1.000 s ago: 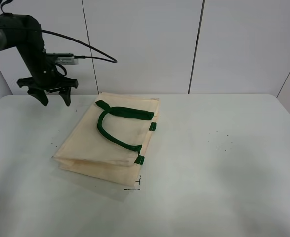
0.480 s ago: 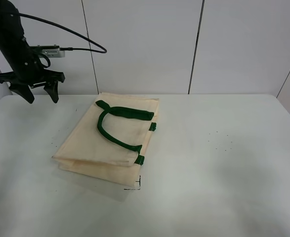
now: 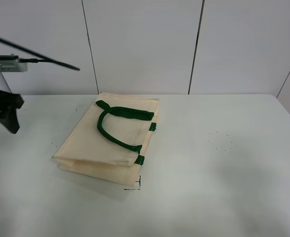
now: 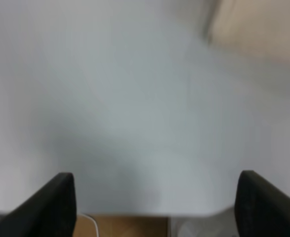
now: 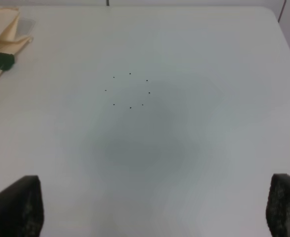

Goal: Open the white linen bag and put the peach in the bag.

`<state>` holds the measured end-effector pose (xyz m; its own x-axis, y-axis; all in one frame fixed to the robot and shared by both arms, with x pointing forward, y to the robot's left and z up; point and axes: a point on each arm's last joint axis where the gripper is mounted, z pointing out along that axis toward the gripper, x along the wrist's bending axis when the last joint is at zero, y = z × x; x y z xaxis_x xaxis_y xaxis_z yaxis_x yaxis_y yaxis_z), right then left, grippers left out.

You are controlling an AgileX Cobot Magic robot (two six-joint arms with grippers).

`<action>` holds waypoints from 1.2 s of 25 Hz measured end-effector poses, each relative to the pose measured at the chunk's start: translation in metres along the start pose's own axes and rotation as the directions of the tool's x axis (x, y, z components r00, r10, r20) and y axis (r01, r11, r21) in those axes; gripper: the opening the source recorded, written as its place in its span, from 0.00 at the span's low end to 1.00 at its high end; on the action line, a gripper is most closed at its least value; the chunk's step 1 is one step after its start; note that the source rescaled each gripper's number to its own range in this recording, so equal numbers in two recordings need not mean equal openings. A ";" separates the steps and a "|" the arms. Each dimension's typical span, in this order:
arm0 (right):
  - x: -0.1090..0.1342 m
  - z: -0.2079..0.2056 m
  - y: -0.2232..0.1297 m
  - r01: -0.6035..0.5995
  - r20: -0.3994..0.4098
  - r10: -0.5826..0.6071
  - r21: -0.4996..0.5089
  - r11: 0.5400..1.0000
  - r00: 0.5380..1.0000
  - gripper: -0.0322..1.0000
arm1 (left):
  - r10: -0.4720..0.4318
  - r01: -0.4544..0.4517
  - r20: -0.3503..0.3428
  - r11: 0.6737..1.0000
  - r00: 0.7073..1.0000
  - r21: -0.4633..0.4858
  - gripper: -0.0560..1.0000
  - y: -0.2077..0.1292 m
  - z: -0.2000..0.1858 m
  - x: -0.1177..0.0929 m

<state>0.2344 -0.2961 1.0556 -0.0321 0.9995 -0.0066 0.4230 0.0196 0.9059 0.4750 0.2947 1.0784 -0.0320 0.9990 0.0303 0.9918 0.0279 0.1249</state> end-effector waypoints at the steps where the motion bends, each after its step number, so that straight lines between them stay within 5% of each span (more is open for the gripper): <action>1: 0.000 0.000 0.000 0.000 0.000 0.000 0.000 1.000 1.000 1.00 | 0.002 -0.002 -0.006 1.000 1.000 -0.017 0.89 -0.017 -0.004 0.002; 7: 0.000 0.000 0.000 0.000 0.000 0.000 0.000 1.000 1.000 1.00 | 0.003 -0.003 -0.012 0.998 1.000 -0.058 0.88 -0.108 0.010 0.009; 14: 0.000 0.000 0.000 0.000 0.000 0.000 0.000 1.000 1.000 1.00 | -0.002 0.005 0.012 0.960 1.000 -0.280 0.87 -0.174 0.027 0.012; 26: 0.000 0.000 0.000 0.000 0.000 0.000 0.000 1.000 1.000 1.00 | 0.011 0.031 0.055 0.707 0.998 -0.707 0.87 -0.243 0.008 0.016; 30: 0.000 0.000 0.000 0.000 0.000 0.000 0.000 1.000 1.000 1.00 | 0.012 0.035 0.058 0.671 0.998 -0.740 0.87 -0.250 0.008 0.017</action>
<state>0.2344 -0.2961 1.0556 -0.0321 0.9995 -0.0066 0.4230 0.0196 0.9059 0.2277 0.3048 1.0403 -0.0126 0.9996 -0.0256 0.5729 0.0282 0.8191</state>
